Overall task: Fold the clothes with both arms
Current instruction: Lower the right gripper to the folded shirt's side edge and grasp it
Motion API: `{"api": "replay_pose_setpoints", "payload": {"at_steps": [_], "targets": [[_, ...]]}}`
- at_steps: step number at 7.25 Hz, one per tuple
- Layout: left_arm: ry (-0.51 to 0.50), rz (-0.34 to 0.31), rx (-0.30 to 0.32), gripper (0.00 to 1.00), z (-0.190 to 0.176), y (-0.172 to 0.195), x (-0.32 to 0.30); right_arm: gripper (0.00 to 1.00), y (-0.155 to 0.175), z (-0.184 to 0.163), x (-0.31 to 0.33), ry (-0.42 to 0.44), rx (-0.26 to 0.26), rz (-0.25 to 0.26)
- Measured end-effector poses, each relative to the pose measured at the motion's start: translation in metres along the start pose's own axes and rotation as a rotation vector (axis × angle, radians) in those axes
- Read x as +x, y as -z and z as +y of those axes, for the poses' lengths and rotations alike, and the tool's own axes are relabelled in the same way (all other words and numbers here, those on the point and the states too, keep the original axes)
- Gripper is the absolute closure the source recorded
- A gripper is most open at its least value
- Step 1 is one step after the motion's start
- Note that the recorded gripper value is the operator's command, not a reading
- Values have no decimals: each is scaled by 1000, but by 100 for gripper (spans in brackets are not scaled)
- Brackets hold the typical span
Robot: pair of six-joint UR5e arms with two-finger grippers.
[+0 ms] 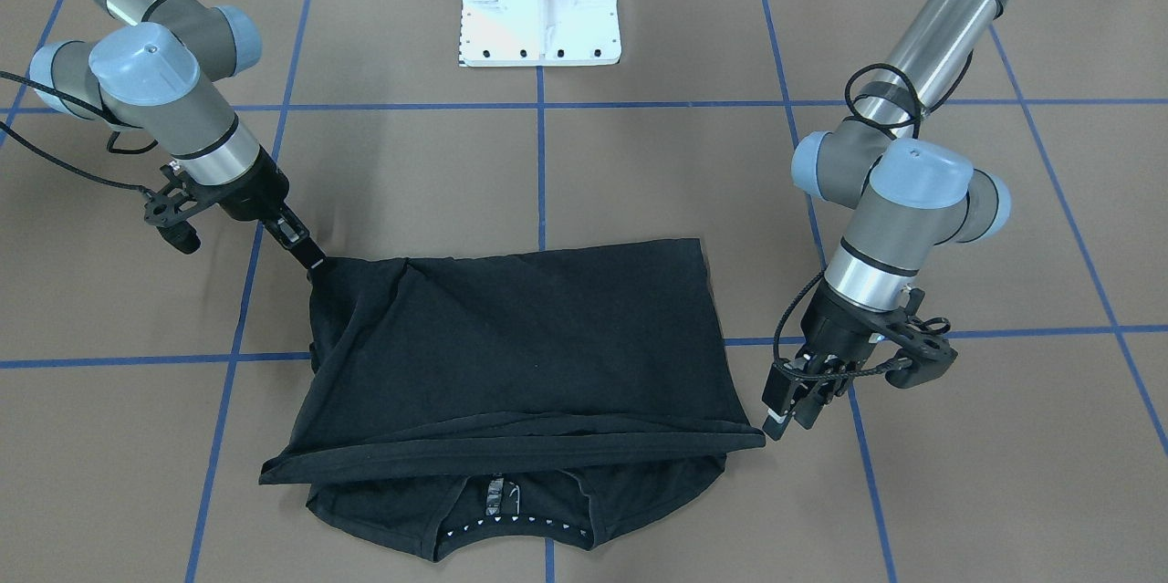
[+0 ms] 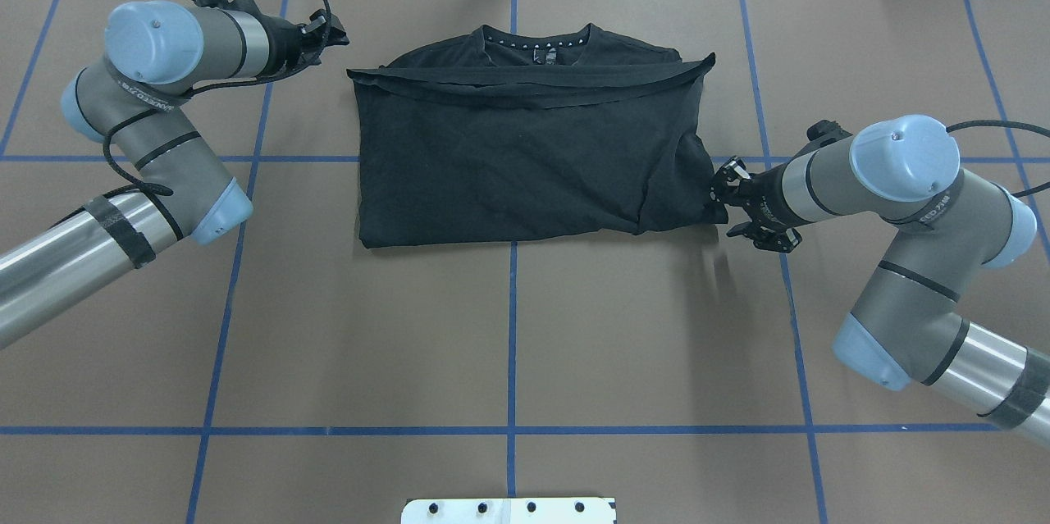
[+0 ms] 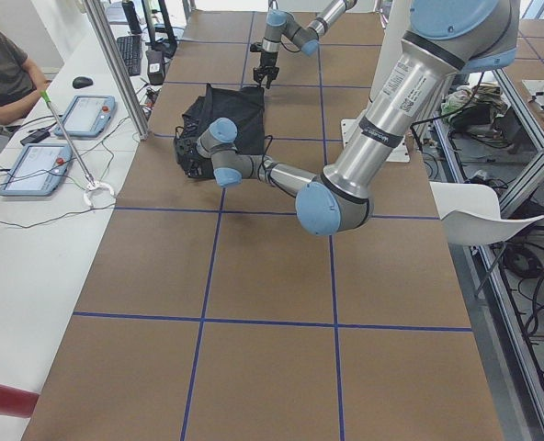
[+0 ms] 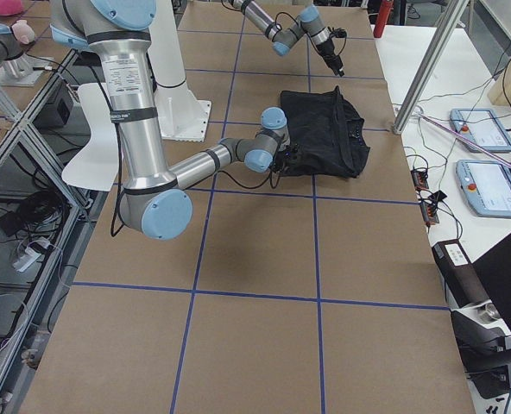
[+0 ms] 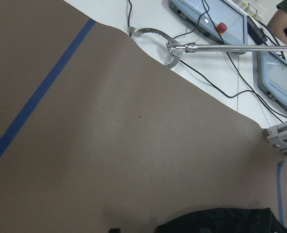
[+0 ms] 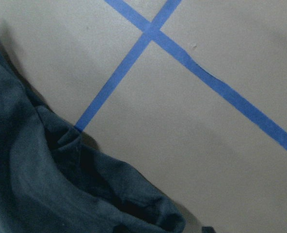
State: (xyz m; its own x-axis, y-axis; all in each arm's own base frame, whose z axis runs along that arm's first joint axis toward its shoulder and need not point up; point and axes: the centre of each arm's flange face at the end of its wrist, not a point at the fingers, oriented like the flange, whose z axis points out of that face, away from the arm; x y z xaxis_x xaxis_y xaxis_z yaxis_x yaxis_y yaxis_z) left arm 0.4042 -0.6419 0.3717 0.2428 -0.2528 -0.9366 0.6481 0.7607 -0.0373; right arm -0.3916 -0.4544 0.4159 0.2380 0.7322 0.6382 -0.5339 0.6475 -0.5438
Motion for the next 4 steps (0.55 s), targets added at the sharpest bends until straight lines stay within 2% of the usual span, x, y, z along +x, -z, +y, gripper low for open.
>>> {"api": "replay_pose_setpoints", "payload": {"at_steps": [4], "targets": [[1, -6, 1, 38, 0, 1, -6, 100, 5, 3, -2, 7, -16, -5]]}}
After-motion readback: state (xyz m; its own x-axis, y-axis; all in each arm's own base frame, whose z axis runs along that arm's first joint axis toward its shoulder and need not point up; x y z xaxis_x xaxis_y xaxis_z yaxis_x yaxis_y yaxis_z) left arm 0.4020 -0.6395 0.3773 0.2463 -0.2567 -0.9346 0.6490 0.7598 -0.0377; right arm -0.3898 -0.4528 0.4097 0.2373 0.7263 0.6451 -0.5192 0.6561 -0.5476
